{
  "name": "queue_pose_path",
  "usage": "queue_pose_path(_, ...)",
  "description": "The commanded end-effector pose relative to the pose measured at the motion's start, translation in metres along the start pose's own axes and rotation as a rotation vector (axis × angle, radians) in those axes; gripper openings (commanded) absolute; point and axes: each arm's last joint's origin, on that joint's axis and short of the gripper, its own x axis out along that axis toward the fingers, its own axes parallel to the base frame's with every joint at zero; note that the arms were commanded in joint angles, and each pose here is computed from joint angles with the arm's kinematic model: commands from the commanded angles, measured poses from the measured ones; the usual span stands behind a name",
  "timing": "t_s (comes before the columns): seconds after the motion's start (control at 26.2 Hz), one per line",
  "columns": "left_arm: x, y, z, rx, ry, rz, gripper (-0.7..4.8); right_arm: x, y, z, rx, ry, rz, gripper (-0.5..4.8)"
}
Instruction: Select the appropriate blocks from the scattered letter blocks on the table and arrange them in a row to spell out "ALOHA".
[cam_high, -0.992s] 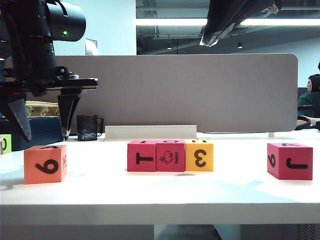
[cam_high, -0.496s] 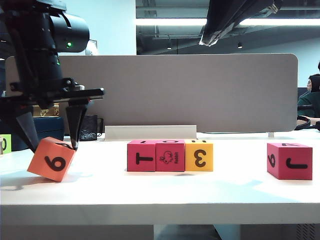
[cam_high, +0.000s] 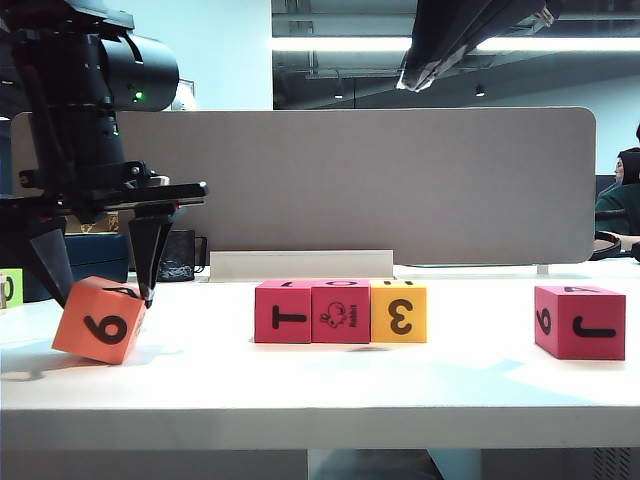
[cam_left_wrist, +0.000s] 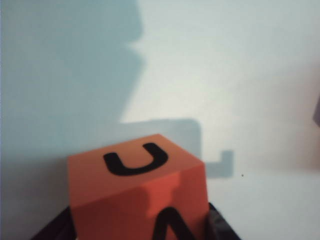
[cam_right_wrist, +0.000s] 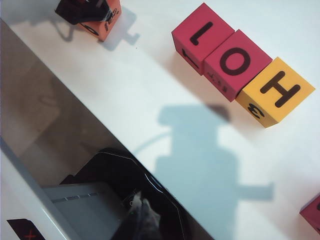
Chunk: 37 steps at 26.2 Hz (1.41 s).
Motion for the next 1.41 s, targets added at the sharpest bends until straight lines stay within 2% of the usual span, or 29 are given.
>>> queue_pose_path(0.04, 0.003, 0.004, -0.007, 0.049, 0.062, 0.054, 3.1, -0.001, 0.001, 0.001, -0.008, -0.015, 0.002, -0.06)
queue_pose_path(0.19, 0.002, 0.007, -0.008, 0.08, 0.065, 0.127, 3.1, -0.001, 0.001, 0.001, -0.008, -0.015, 0.003, -0.06)
queue_pose_path(0.42, 0.002, 0.008, -0.008, 0.104, 0.054, 0.154, 3.12, -0.001, 0.001, 0.0, -0.005, -0.001, 0.002, -0.06)
queue_pose_path(0.53, 0.002, 0.008, -0.008, 0.104, 0.053, 0.161, 3.38, -0.001, 0.001, -0.001, -0.004, 0.007, 0.002, -0.06)
queue_pose_path(0.8, 0.002, 0.007, -0.006, 0.103, 0.032, 0.159, 3.25, -0.001, 0.001, -0.001, -0.003, 0.007, 0.002, -0.06)
queue_pose_path(0.88, 0.002, 0.006, -0.005, 0.109, 0.017, 0.152, 2.71, -0.001, 0.001, -0.001, -0.003, 0.007, 0.002, -0.06)
queue_pose_path(0.92, 0.002, 0.006, -0.005, 0.111, 0.014, 0.15, 2.66, -0.001, 0.001, -0.001, -0.003, 0.007, 0.002, -0.06)
queue_pose_path(1.14, 0.003, 0.004, -0.001, 0.12, -0.02, 0.129, 2.67, -0.001, 0.001, -0.001, -0.003, 0.006, 0.002, -0.06)
queue_pose_path(1.3, 0.003, -0.001, 0.005, 0.117, -0.074, 0.048, 2.68, -0.001, 0.001, 0.0, -0.003, 0.003, 0.002, -0.06)
queue_pose_path(1.41, 0.003, -0.003, 0.009, 0.149, -0.107, 0.015, 2.67, -0.001, 0.001, 0.0, -0.003, 0.001, 0.002, -0.06)
